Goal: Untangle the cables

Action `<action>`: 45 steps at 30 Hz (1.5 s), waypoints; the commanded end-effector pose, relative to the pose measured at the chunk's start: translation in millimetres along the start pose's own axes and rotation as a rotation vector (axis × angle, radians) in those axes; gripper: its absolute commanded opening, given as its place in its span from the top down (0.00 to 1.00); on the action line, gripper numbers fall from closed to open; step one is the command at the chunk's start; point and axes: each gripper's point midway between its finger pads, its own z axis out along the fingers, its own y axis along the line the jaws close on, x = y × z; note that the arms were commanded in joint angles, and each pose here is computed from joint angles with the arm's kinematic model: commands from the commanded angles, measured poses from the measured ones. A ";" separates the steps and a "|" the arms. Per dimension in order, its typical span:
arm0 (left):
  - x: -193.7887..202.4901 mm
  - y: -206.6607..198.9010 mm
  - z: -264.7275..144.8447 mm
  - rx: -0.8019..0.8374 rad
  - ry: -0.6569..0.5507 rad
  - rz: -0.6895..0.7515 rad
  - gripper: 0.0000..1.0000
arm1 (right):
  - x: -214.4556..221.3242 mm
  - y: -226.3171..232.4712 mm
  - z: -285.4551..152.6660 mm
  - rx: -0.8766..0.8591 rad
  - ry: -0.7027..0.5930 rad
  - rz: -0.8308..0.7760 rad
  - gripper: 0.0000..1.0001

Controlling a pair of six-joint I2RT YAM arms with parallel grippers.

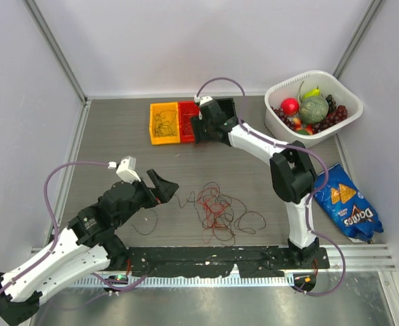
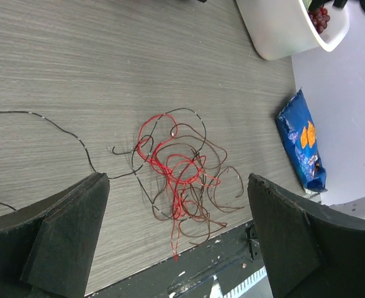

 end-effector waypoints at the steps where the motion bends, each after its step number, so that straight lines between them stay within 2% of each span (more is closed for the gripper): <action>1: -4.0 -11.2 1.2 0.056 -0.024 -0.036 0.03 | -21.3 26.8 -26.4 -0.073 -0.173 0.065 0.37; 12: -4.2 -4.4 -1.9 0.046 -0.039 -0.050 0.03 | 9.1 21.6 13.0 0.003 -0.169 0.055 0.58; 15: -4.1 -1.9 -1.7 0.037 -0.042 -0.045 0.03 | 0.0 24.8 18.6 -0.009 -0.208 0.053 0.61; 22: -4.4 -5.8 -0.1 0.036 -0.028 -0.026 0.03 | -0.2 20.3 33.8 0.031 -0.201 0.038 0.69; 24: -3.5 -5.4 0.3 0.038 -0.028 -0.028 0.03 | -3.6 17.1 35.8 0.048 -0.206 0.026 0.78; 26: -1.6 -3.7 0.5 0.038 -0.026 -0.029 0.03 | -8.7 13.9 34.7 0.071 -0.223 0.018 0.95; 27: -1.2 -2.6 0.8 0.036 -0.026 -0.029 0.03 | -11.1 13.0 33.8 0.076 -0.230 0.015 0.99; 35: 0.7 -0.5 3.6 0.018 -0.016 -0.020 0.03 | -54.1 -7.1 49.4 0.170 -0.281 -0.007 0.99; 41: 2.3 0.7 8.5 -0.003 -0.005 0.005 0.02 | -41.6 -23.2 80.8 0.205 -0.238 -0.057 0.99; 45: 6.6 -2.3 18.3 -0.005 0.015 0.017 0.02 | -32.3 -23.0 86.1 0.202 -0.201 -0.064 0.99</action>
